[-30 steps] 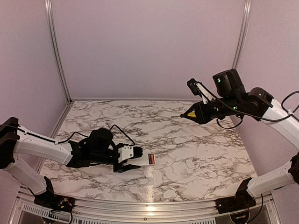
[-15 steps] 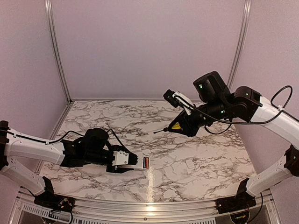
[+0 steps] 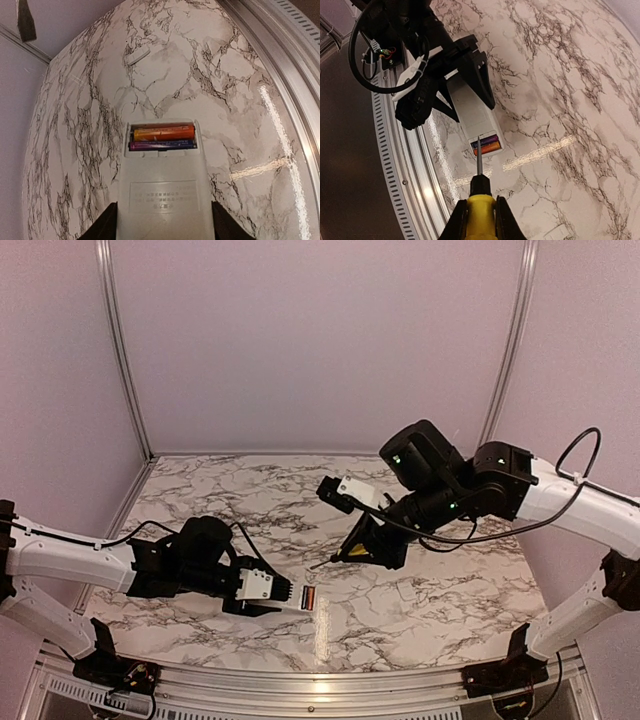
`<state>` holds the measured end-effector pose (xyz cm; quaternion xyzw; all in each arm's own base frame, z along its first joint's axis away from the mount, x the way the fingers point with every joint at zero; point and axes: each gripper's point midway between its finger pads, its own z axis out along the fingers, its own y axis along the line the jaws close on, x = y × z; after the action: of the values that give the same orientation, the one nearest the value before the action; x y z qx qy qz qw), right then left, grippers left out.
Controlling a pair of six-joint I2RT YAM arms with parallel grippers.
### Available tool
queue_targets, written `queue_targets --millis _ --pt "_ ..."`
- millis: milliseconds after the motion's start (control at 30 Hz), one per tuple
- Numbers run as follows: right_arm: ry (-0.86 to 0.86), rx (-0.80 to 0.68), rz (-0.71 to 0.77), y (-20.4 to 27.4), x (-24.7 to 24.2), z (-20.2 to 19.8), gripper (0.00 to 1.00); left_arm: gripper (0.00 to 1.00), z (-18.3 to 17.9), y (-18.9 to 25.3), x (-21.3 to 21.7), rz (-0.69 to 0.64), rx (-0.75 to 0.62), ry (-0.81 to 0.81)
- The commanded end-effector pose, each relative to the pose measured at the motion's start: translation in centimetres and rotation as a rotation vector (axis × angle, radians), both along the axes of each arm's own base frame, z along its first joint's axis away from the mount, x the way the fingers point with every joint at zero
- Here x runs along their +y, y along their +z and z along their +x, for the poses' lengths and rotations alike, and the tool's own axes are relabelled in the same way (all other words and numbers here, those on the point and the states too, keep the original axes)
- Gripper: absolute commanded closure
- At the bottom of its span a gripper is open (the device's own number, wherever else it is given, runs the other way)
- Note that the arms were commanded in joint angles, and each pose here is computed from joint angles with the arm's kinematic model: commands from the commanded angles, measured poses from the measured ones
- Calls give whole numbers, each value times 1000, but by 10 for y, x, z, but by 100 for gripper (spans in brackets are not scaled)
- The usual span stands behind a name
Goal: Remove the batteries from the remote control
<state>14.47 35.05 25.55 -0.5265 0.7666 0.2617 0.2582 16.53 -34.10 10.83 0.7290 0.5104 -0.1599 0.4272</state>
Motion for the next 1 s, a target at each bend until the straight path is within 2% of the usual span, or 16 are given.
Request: queue_targets --millis 0,300,967 --pt "12 11 -25 -10 1 -3 100 100 2 25 -7 -61 -12 -8" --pt "-10 52 -59 -28 -2 -5 100 100 0 29 -11 -87 20 -6" --pt "-14 6 -113 -48 8 10 100 100 -10 30 -19 -116 106 -36"
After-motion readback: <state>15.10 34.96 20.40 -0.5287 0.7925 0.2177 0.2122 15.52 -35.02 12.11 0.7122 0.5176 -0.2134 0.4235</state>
